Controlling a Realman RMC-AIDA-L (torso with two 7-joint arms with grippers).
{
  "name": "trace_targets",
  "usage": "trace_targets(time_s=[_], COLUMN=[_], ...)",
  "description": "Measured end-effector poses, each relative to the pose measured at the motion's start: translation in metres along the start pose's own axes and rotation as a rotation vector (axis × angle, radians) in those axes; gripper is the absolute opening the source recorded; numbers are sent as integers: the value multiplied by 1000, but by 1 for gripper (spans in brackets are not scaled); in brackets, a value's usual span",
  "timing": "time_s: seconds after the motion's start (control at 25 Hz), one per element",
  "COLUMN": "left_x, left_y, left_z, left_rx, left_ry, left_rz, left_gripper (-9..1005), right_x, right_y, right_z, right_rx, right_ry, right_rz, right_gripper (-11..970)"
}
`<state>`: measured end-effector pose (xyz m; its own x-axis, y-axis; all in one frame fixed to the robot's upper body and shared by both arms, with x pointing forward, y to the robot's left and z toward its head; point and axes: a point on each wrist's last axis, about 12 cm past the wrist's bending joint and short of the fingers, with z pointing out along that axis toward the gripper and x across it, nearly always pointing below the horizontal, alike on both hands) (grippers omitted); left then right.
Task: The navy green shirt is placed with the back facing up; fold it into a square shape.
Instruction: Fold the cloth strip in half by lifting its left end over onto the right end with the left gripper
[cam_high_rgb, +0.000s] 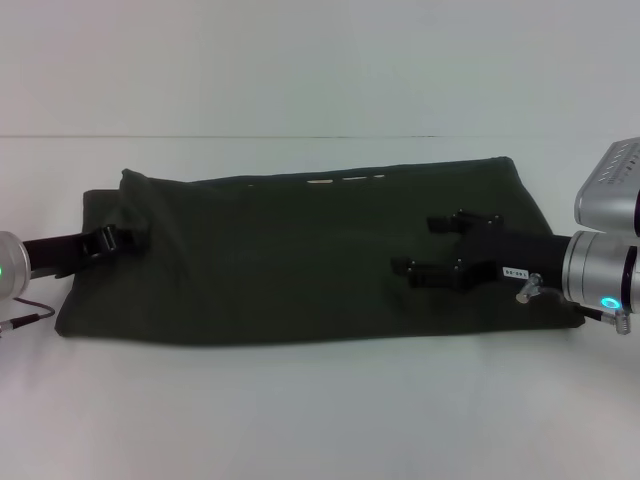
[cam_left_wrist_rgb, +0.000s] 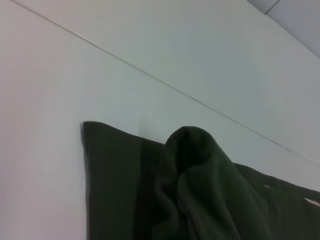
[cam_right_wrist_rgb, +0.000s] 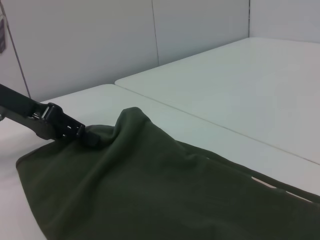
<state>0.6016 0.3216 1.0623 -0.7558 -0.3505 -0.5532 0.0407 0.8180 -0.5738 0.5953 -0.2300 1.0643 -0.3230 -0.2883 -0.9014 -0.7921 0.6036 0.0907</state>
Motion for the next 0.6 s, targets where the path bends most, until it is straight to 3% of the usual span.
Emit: trace_targets(time_s=[0.2, 0.6], left_x=[-1, -1], left_y=[1, 8], left_z=[0, -4], left_rx=[-3, -34], left_ry=[-4, -31], left_rz=[14, 15], left_gripper=[167, 74], right_x=[0, -1], right_y=[0, -1], right_z=[0, 1], right_rx=[0, 3], right_ry=[-1, -3], right_rz=[1, -1], right_gripper=[924, 924])
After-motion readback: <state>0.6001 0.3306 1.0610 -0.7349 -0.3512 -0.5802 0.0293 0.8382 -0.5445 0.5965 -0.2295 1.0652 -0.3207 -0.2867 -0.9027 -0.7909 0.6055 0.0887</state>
